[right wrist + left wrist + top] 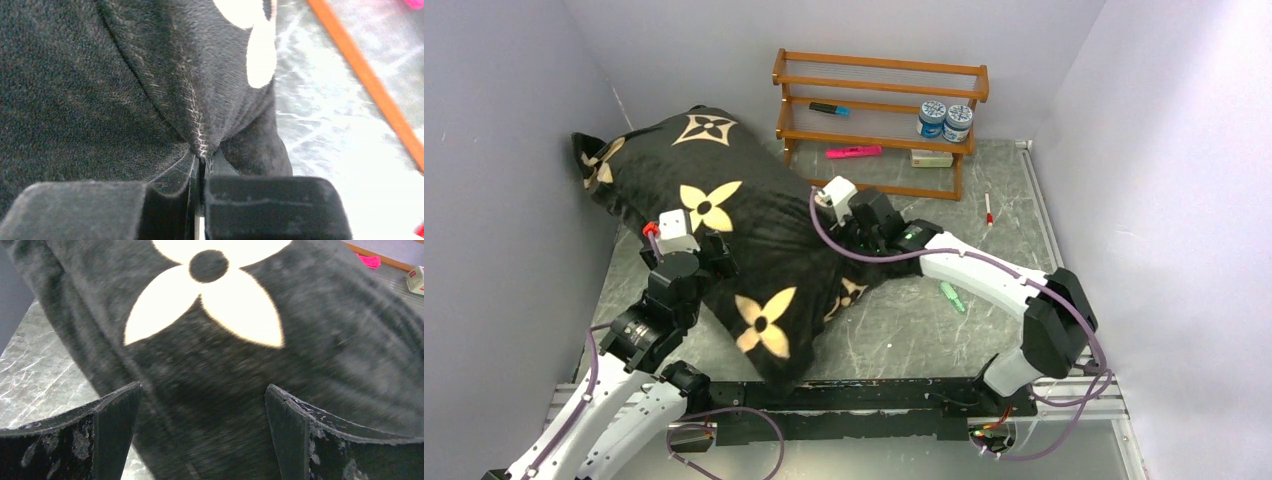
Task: Remove the pillowcase from the pillow
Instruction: Move the pillow to the center of the board.
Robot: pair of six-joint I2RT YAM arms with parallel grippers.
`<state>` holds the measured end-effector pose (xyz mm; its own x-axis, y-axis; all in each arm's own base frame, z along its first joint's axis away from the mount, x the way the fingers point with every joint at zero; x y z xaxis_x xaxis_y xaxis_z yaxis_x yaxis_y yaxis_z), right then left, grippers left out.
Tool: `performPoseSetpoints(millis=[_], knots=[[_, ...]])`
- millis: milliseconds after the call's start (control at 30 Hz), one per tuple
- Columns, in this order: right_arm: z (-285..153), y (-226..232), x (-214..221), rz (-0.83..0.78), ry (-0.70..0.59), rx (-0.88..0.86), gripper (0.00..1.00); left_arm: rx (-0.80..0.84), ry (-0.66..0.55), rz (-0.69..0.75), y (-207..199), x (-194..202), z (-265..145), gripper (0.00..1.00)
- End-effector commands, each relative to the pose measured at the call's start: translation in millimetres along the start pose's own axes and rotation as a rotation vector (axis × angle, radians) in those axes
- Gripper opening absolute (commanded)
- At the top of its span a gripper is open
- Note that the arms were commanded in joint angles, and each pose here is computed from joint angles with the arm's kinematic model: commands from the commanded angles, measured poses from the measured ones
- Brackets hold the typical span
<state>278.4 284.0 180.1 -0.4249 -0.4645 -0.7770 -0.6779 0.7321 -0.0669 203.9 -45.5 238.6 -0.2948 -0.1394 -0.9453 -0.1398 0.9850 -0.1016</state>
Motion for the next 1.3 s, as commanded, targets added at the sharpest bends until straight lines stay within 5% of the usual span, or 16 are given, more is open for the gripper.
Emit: performPoseSetpoints(millis=[0, 300, 767, 967, 1100, 1267], knots=[[-45, -88, -37, -0.005, -0.102, 0.342, 0.0, 0.002, -0.036, -0.021, 0, -6, 0, 0.97], [-97, -142, -29, 0.098, -0.15, 0.616, 0.0, -0.007, -0.039, -0.031, 1, -7, -1, 0.97], [-146, -192, 70, 0.471, 0.003, 0.971, 0.0, -0.083, 0.036, -0.178, 0, -5, -2, 0.98], [-172, -203, 70, 0.48, -0.068, 1.049, 0.1, -0.13, 0.057, -0.248, -6, -6, 8, 0.98], [-180, -201, 50, 0.469, -0.129, 0.975, 0.3, -0.153, 0.065, -0.286, -12, -11, 15, 0.98], [-182, -180, 15, 0.355, -0.229, 0.705, 0.77, -0.196, 0.092, -0.341, -13, -10, 22, 0.98]])
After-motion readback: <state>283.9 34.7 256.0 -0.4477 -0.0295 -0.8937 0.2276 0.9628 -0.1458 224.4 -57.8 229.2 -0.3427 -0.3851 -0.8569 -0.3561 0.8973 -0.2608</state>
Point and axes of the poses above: each gripper's point midway between its finger pads, its own z axis out along the fingers, its own y axis along the line the jaws close on, x = y × z, the point moved 4 cm from there along -z, back along the fingers, and after that the axes turned 5 degrees about z, right-handed, at the moved point
